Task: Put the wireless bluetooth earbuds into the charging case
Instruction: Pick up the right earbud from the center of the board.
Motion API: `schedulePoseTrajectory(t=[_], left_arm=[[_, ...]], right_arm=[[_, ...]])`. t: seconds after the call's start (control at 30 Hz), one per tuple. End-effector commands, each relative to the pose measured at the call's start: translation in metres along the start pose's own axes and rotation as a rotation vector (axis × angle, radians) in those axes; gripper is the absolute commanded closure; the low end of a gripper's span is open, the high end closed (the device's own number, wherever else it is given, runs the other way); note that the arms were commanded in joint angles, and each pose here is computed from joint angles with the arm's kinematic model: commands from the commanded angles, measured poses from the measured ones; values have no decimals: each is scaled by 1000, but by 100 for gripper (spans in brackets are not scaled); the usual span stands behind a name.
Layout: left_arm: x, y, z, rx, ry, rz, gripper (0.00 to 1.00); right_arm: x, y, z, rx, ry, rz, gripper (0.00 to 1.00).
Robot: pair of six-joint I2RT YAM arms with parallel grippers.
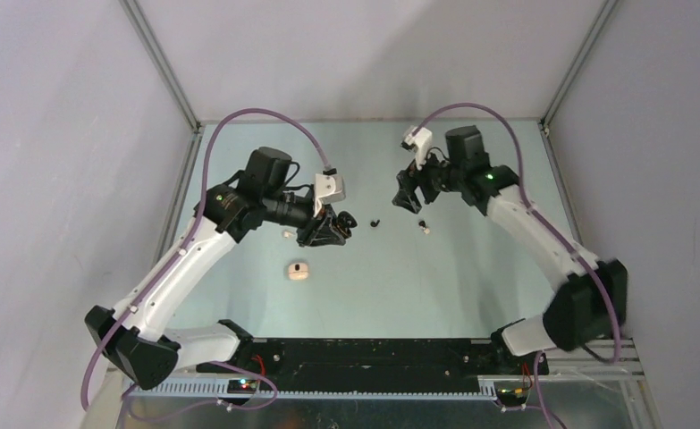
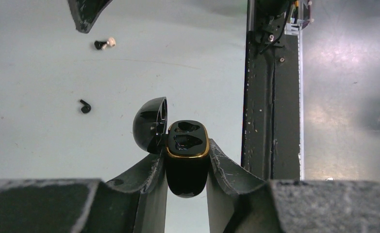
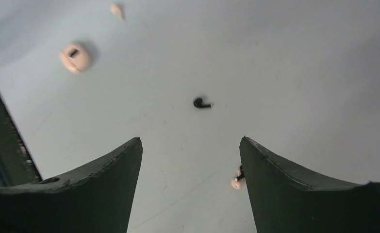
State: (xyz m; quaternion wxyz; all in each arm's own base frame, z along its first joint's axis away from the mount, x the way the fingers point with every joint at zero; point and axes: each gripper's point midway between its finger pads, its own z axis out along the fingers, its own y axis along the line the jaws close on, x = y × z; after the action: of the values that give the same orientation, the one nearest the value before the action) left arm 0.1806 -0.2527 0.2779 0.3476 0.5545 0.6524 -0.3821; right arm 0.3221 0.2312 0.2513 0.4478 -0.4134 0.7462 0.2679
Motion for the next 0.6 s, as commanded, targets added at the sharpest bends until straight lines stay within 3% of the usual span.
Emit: schedulePoseTrajectory(t=[0.0,0.1,0.13,0.23,0.4,0.57], left_arm=[[10,9,4,7,-2,37,100],[15,10,7,36,-16,42,100],[16,12,7,37,-19,39,100],[19,13,8,58,-33,32,100],[23,15,10,43,-53,33,100],[23,12,13,26,-79,51,100]], right_arm=[[38,-34,31,78,176,44,23],[71,-38,60,12,326,71,22],[58,-43,64,6,316,50,22],[82,-44,84,-72,436,142,22],[92,-72,90,27,501,273,26],[128,-108,61,154,589,347,29]])
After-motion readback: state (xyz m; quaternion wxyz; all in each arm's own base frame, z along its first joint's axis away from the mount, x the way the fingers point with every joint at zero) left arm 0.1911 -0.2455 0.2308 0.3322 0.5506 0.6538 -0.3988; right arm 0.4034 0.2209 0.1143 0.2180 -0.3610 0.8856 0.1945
